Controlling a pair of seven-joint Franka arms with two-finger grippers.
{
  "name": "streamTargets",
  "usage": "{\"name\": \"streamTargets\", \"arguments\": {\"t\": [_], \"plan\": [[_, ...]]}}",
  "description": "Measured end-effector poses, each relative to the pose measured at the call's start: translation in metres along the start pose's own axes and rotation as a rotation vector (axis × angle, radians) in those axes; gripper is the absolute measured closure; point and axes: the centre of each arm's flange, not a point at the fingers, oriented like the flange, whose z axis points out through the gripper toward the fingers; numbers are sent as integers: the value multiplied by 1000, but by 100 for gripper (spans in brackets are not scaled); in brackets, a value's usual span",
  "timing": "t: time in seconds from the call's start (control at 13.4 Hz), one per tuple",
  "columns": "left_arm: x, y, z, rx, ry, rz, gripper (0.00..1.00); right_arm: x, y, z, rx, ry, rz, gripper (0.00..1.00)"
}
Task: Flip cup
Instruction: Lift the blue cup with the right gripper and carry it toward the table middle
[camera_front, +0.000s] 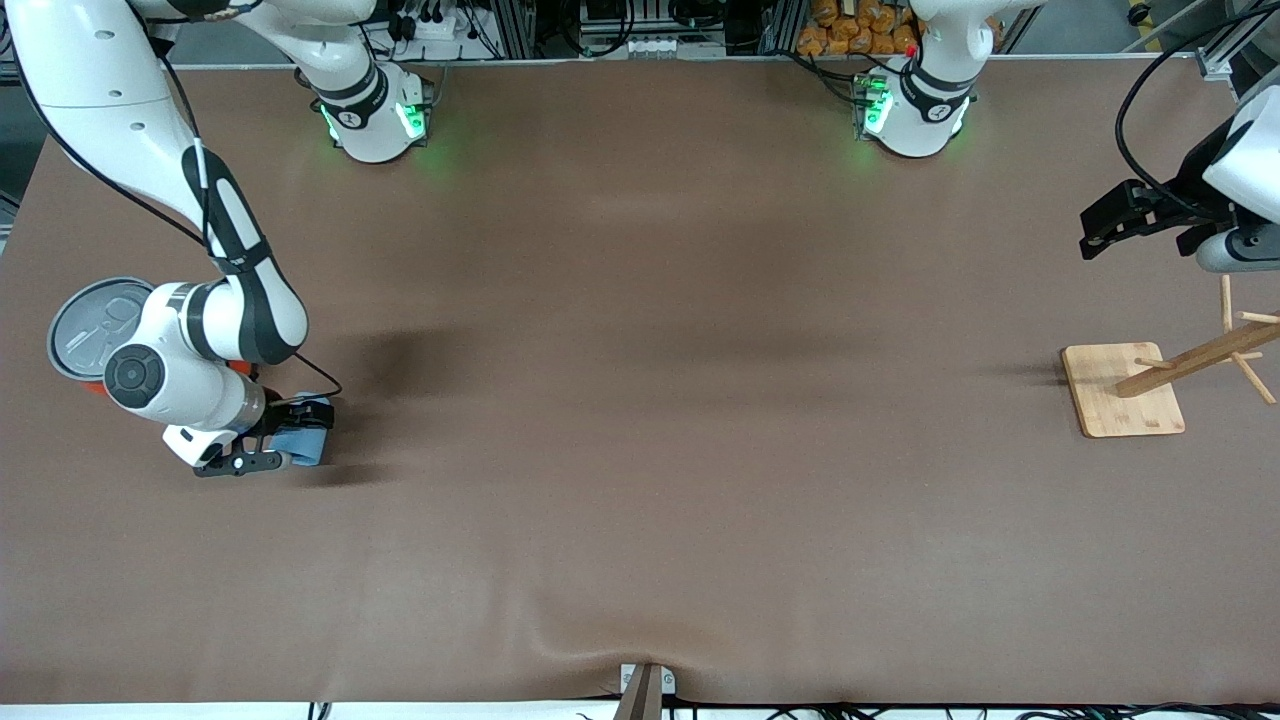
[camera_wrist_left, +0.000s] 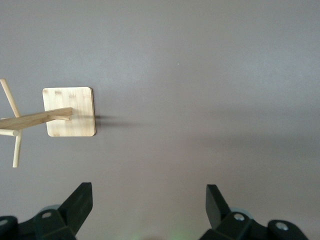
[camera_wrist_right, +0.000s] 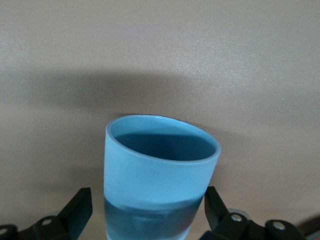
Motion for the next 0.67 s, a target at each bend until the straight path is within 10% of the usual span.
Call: {"name": "streamTargets", "arguments": {"t": [0.22, 0.67], "plan": [[0, -1, 0, 0, 0, -1, 0, 1, -1, -3, 0, 2, -6, 20], [0, -3, 0, 0, 0, -6, 0, 9, -24, -14, 1, 14, -139, 20]]}}
